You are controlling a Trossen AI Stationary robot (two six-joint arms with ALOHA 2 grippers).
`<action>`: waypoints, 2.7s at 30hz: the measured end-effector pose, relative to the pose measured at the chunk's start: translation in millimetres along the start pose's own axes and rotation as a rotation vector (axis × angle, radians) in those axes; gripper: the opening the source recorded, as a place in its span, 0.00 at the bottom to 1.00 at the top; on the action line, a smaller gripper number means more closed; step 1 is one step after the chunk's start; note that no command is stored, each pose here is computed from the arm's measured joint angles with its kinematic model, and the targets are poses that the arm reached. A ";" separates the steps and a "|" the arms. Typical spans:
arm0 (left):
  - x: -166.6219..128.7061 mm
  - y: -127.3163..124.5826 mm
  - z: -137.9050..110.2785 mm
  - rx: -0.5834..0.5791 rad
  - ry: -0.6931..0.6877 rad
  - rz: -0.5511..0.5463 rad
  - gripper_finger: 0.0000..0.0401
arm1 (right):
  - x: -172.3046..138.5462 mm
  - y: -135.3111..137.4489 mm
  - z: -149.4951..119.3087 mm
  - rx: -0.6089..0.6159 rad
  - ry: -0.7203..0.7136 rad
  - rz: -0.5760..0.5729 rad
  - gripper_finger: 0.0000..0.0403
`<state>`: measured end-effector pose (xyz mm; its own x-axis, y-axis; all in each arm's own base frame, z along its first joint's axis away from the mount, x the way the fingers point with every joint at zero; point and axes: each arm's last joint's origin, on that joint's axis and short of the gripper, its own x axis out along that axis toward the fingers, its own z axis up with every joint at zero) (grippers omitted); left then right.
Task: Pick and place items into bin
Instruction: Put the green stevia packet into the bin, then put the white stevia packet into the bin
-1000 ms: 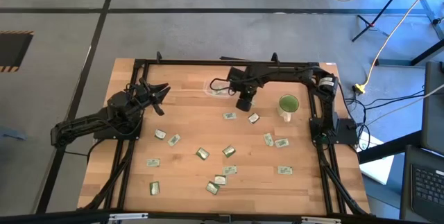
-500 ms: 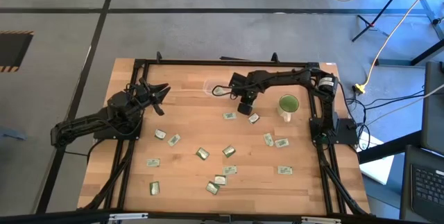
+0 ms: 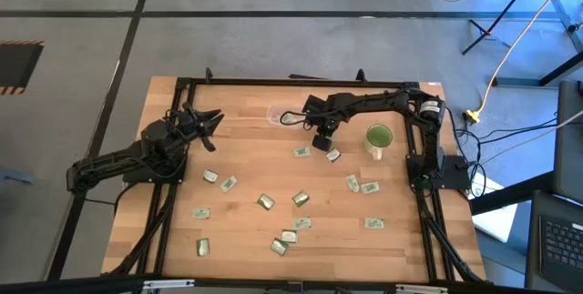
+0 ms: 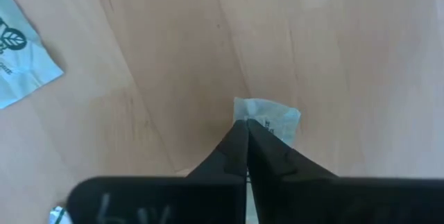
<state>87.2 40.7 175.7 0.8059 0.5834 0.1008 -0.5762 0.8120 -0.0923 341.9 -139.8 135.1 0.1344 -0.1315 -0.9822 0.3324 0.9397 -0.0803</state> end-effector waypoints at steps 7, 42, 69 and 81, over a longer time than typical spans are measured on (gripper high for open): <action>0.0 0.0 -0.1 0.000 0.000 0.000 0.21 | -21.3 -3.5 12.9 0.001 0.021 -0.016 0.01; 0.6 0.0 -1.9 0.005 0.020 0.002 0.21 | -26.0 6.6 82.4 -0.116 -0.383 -0.001 0.01; 0.7 0.1 -1.7 0.006 0.018 0.008 0.21 | -54.4 35.7 73.6 -0.228 -0.160 0.046 0.24; 0.7 0.1 -3.1 0.009 0.032 0.004 0.21 | -63.4 82.8 14.8 -0.255 0.053 0.085 0.24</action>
<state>88.1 41.1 172.7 0.8074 0.5860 0.0687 -0.5806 0.8099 -0.0835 374.8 -58.3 193.2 0.1005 -0.0383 -0.9942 0.0757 0.9967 -0.0308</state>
